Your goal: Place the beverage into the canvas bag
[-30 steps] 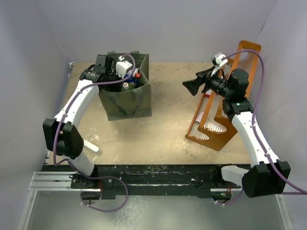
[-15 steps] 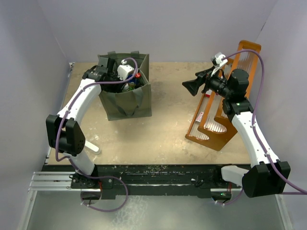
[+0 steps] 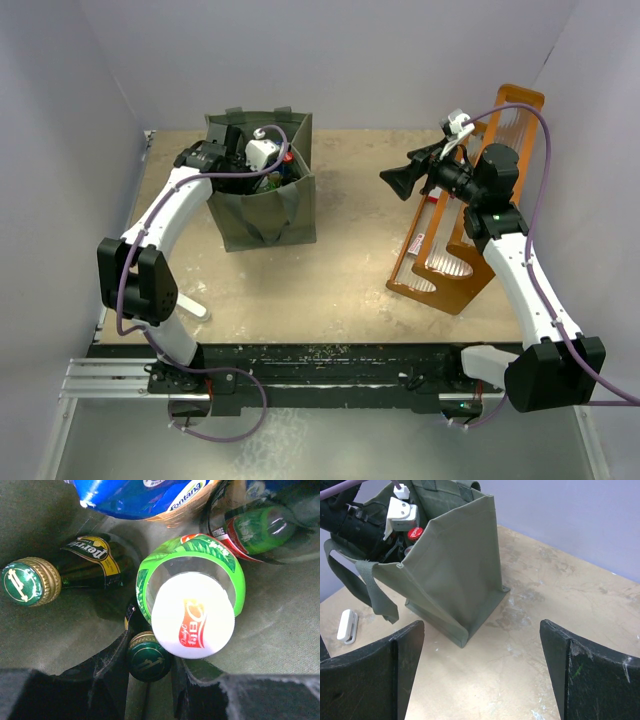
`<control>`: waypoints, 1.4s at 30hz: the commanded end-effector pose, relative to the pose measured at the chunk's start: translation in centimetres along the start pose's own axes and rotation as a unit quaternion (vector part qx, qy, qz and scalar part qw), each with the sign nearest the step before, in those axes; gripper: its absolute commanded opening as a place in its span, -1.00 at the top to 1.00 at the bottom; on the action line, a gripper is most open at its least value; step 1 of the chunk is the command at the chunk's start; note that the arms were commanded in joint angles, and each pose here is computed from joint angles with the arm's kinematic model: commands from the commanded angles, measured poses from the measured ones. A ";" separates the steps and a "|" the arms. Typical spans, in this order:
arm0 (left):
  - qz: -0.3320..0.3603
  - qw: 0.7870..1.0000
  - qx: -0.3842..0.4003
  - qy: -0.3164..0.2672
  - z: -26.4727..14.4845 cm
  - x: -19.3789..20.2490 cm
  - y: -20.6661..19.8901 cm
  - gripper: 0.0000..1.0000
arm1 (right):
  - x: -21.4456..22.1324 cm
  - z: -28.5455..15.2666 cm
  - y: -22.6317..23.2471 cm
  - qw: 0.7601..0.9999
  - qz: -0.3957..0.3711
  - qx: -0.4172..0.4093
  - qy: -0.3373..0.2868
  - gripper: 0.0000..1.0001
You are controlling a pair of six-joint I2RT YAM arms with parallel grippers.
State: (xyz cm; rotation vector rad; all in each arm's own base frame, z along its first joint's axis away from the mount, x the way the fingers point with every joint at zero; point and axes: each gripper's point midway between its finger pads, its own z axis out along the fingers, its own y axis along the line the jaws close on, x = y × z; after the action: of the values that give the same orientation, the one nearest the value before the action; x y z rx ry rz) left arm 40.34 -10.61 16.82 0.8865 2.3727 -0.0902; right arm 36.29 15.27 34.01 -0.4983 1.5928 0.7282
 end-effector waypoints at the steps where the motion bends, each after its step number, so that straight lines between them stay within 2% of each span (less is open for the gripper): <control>1: 0.005 1.000 -0.010 -0.022 -0.5 -0.9 0.6 0.27 | -1.6 0.0 0.2 1.000 -0.014 -0.005 -0.021 -0.96; 9: 0.006 0.999 -0.008 -0.041 -2.0 -2.1 0.6 -0.09 | -1.6 0.0 0.2 1.000 -0.015 -0.005 -0.021 -0.96; 17: 0.006 0.998 -0.006 -0.058 -3.4 -3.1 0.5 -0.32 | -1.5 0.1 0.2 1.000 -0.013 -0.006 -0.020 -0.96; 32: 0.007 0.994 -0.032 -0.107 -7.2 -5.7 1.2 -0.55 | -1.4 0.2 0.1 1.000 -0.011 -0.007 -0.018 -0.96; 42: 0.013 0.976 -0.074 -0.204 -11.9 -8.3 1.6 -0.71 | -1.6 0.2 0.1 1.000 -0.014 -0.005 -0.019 -0.96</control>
State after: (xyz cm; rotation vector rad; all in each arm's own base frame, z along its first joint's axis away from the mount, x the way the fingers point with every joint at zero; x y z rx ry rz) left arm 40.47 -11.03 25.81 0.8180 2.1319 -0.0824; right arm 36.69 15.32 33.34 -0.4943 1.6109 0.7333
